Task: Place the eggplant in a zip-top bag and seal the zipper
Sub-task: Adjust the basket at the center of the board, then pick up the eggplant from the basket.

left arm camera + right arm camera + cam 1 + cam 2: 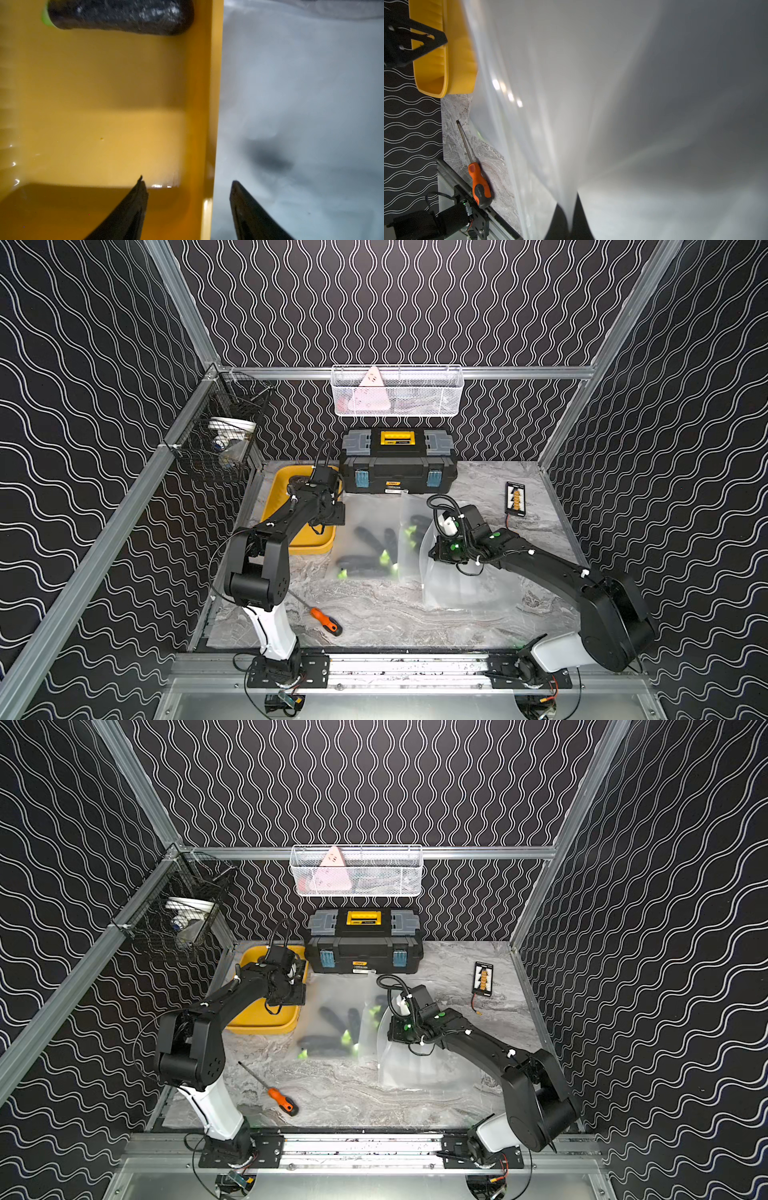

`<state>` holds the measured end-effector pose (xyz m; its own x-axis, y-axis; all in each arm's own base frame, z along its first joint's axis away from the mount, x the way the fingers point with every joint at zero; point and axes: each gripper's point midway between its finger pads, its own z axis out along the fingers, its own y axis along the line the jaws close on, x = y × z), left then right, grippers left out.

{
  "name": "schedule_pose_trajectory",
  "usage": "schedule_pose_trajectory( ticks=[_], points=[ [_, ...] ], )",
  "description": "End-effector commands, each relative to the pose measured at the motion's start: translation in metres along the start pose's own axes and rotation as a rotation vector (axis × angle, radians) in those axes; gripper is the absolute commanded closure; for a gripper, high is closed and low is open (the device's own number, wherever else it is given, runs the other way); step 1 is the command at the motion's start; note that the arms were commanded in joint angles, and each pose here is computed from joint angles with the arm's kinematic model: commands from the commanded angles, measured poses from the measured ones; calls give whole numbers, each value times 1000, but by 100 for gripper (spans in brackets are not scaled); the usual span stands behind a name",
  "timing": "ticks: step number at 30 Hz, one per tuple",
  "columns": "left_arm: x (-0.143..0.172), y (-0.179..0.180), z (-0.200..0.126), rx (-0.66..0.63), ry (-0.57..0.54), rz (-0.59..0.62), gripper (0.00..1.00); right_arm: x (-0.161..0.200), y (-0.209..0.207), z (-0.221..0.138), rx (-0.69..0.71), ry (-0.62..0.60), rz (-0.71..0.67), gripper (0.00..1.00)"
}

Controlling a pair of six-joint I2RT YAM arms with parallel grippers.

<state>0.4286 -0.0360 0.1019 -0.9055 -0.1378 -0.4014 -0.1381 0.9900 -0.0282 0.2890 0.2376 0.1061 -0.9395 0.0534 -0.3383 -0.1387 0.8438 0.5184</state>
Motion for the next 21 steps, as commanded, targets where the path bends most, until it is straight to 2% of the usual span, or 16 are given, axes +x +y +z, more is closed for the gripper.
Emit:
schedule_pose_trajectory(
  ticks=[1,3,8,12,14,18,21],
  points=[
    [-24,7,-10,-41,-68,-124,26,-5,-1,-2,21,-13,-18,97],
    [-35,21,-7,-81,-82,-246,24,-6,-1,-1,24,-13,-19,97],
    [-62,35,18,-49,-124,-570,23,-6,0,5,20,-3,-18,97],
    [-74,41,39,-52,-162,-773,22,-7,0,8,18,2,-14,96],
    [-81,43,50,-37,-190,-839,22,-7,-1,8,21,2,-14,96],
    [-81,48,73,-45,-154,-936,22,-4,-5,9,35,10,-14,96],
    [-84,52,84,-30,-176,-984,22,-5,-3,9,26,11,-11,96]
  ],
)
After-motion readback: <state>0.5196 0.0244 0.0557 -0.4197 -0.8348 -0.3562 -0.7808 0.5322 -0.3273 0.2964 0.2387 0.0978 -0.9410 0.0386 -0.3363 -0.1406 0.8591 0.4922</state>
